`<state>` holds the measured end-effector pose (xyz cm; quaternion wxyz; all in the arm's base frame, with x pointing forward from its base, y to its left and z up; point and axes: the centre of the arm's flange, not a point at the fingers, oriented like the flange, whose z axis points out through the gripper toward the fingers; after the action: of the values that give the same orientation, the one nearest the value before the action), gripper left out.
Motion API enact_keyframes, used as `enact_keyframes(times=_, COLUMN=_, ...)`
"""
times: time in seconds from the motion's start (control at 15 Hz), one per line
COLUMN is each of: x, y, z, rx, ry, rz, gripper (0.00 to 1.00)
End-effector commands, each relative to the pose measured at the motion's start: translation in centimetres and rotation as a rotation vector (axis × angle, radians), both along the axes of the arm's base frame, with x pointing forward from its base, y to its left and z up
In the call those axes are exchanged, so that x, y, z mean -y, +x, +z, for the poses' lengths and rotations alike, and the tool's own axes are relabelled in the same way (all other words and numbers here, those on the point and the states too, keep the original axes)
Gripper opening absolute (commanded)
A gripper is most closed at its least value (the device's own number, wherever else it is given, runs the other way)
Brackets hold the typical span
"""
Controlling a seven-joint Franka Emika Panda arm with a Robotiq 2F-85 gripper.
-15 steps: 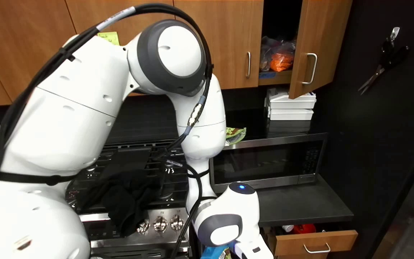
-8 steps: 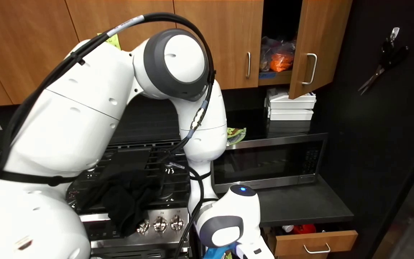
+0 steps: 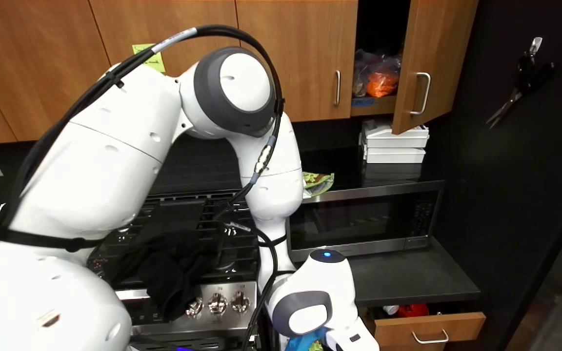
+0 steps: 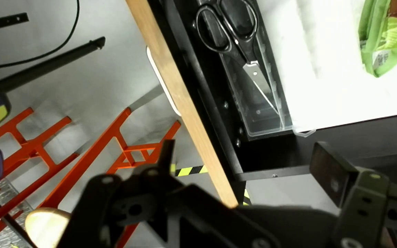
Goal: Close the top drawer to the left
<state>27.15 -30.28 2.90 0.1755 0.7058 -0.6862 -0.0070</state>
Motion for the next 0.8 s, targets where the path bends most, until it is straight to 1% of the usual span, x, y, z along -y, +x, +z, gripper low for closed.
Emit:
enact_keyframes(times=0.0, x=1.0, y=-0.5, z=-1.3, rx=-0.038, ry=-0.065, rz=0.008, gripper=1.00)
enact_keyframes(times=0.2, x=2.1, y=-1.3, z=-2.8, rx=-0.075, ry=-0.069, rz=-0.013, gripper=1.00)
enact_keyframes(times=0.4, x=2.7, y=-2.3, z=-4.0, rx=-0.093, ry=-0.075, rz=-0.027, gripper=1.00)
enact_keyframes(times=0.73, x=2.8, y=-2.1, z=-5.1, rx=-0.098, ry=-0.075, rz=-0.009, gripper=1.00)
